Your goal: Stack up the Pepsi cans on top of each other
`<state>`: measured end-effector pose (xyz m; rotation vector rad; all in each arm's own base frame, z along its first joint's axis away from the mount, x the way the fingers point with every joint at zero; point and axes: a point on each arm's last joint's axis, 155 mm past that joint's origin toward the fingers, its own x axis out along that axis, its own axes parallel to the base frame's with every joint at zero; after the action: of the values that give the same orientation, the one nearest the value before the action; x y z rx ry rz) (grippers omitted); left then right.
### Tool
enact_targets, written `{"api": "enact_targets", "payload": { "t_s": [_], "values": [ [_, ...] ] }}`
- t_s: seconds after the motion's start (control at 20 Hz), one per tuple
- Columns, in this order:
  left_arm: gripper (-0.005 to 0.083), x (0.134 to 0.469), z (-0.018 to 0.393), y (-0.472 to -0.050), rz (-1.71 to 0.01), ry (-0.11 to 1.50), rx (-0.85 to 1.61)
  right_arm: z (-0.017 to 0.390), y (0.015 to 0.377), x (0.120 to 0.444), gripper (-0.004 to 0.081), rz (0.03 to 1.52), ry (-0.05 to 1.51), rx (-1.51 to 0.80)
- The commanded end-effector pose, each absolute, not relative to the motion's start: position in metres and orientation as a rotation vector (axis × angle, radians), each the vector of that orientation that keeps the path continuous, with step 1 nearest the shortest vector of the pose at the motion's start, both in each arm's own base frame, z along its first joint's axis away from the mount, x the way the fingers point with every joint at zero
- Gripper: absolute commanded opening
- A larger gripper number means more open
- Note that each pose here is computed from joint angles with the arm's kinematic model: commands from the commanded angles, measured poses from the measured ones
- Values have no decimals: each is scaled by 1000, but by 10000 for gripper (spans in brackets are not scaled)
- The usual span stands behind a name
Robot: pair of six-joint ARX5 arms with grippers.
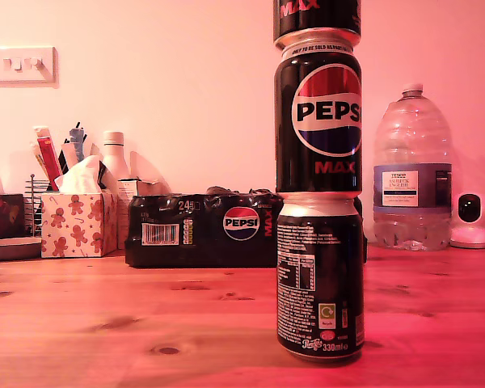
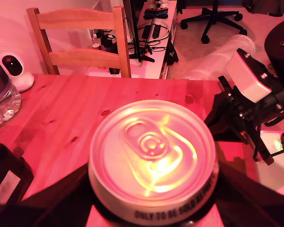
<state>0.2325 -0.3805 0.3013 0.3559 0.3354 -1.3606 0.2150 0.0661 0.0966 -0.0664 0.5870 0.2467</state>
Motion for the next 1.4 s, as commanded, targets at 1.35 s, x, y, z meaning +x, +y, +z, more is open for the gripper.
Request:
{"api": "enact_targets", "payload": {
  "t_s": [1.35],
  "values": [
    [789, 238, 326, -387, -1349, 264, 320, 95, 66, 215, 2, 244, 588, -62]
  ]
}}
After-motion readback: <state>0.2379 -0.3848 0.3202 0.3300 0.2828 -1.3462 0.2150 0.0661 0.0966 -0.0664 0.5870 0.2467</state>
